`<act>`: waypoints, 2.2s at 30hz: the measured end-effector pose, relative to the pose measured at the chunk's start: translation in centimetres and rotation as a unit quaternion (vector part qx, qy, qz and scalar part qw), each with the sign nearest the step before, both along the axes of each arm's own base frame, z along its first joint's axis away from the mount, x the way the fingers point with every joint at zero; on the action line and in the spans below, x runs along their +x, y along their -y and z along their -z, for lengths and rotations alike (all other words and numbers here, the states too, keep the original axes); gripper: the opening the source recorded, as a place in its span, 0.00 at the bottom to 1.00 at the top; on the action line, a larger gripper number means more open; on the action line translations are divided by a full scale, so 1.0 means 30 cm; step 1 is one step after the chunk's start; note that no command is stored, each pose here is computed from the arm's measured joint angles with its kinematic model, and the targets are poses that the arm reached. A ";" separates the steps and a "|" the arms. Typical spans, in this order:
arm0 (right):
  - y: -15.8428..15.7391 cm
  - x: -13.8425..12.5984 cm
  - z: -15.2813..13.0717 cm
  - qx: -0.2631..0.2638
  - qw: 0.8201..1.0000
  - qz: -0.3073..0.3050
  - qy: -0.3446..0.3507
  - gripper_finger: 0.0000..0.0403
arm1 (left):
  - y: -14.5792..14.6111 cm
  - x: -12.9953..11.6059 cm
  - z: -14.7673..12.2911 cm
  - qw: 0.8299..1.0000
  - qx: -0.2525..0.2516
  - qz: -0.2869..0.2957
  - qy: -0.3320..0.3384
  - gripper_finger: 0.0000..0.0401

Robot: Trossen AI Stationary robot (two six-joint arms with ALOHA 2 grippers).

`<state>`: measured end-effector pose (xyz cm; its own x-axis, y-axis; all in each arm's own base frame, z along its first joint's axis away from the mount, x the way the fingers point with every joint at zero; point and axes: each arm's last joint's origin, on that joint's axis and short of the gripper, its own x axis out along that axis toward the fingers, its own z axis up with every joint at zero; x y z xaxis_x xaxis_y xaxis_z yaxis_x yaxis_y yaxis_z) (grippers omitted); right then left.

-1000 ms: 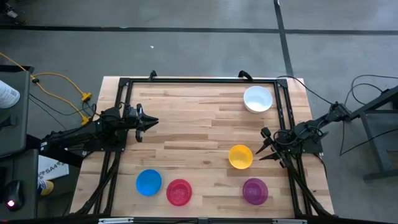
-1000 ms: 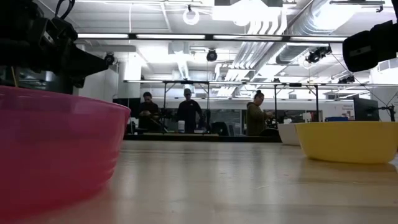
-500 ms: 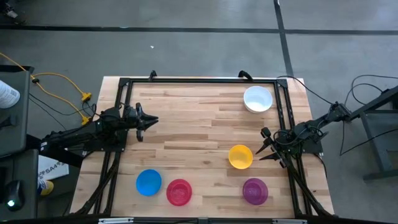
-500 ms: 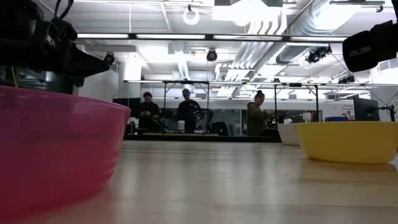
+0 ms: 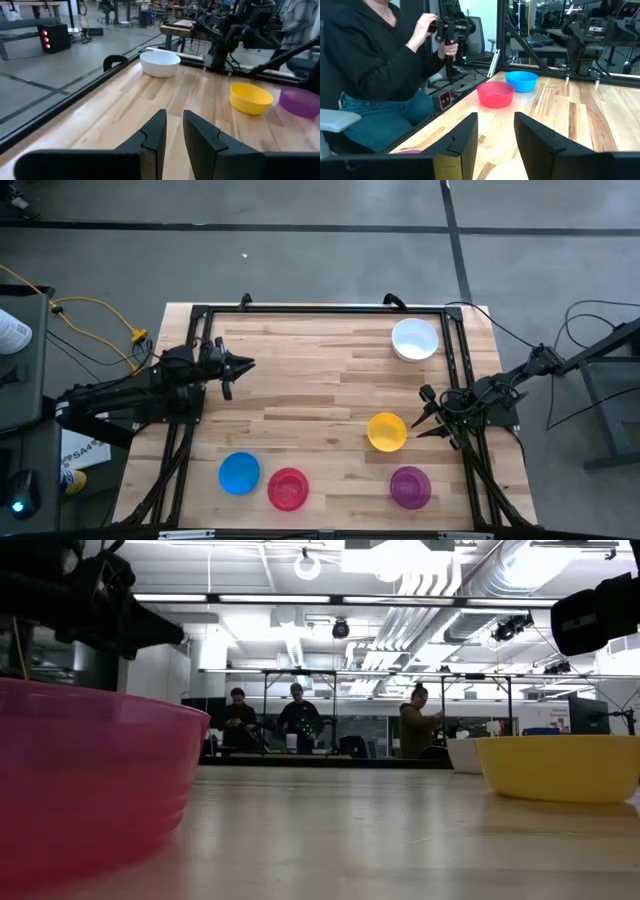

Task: Nest bowls inside each other
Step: Stack the blue bowl on top of the white bowl

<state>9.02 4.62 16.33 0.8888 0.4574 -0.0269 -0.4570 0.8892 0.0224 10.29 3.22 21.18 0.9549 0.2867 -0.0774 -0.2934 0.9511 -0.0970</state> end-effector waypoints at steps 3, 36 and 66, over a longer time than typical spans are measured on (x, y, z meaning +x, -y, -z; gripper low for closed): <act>0.000 0.000 -0.001 0.000 1.000 0.000 0.000 0.30 | -0.006 0.020 -0.024 0.999 -0.006 0.001 -0.038 0.16; 0.000 0.000 -0.001 0.000 1.000 0.000 0.000 0.30 | 0.224 0.144 -0.261 0.921 -0.055 0.207 -0.327 0.16; 0.000 0.000 -0.001 0.000 1.000 0.000 0.000 0.30 | 0.466 0.218 -0.105 0.824 -0.089 0.289 -0.478 0.16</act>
<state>9.02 4.61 16.34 0.8890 0.4571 -0.0262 -0.4566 0.8894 0.0224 16.84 -10.77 24.31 0.4057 -0.2932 -0.8657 0.1812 0.9542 -0.2382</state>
